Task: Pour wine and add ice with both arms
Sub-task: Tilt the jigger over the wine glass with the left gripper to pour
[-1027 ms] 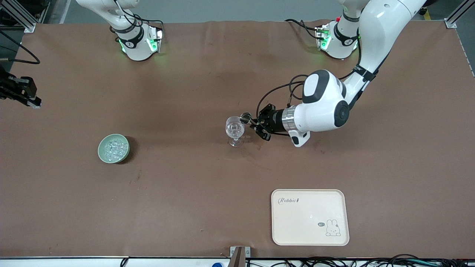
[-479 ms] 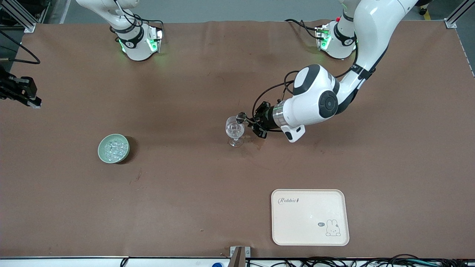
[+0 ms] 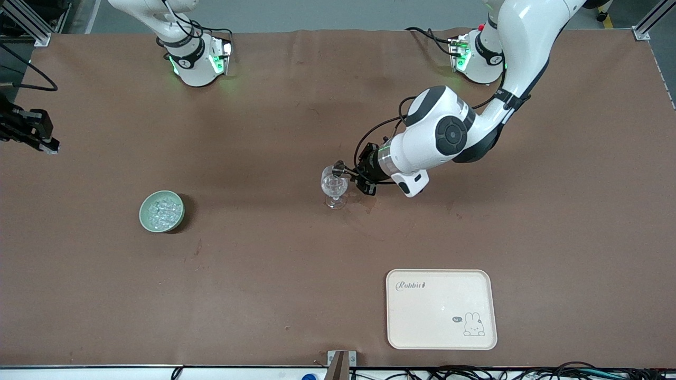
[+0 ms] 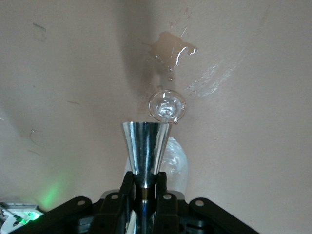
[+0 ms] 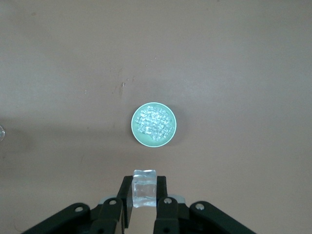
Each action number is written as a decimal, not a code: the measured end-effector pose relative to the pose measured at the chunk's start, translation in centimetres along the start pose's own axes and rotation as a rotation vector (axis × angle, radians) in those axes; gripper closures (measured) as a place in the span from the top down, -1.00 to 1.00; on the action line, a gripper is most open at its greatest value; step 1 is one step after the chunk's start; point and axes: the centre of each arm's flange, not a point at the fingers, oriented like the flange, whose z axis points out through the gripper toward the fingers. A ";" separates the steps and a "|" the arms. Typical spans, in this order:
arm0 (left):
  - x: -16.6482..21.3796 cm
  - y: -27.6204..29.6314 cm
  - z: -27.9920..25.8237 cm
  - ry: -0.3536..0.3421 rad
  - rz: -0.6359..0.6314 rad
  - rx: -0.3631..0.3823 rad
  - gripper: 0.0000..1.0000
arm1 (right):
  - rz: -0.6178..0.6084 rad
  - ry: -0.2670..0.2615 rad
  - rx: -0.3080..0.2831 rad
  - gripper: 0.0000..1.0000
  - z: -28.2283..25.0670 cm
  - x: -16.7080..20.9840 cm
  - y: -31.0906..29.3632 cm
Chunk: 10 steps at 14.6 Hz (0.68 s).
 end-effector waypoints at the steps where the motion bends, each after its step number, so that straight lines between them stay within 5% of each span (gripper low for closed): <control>1: 0.0 0.0 0.0 0.004 0.002 -0.002 -0.59 | 0.000 -0.001 0.000 -0.54 0.1 0.0 0.0; 10: -0.9 -0.7 0.7 0.063 -0.011 -0.020 -0.59 | 0.000 -0.010 0.001 -0.54 0.4 0.2 0.0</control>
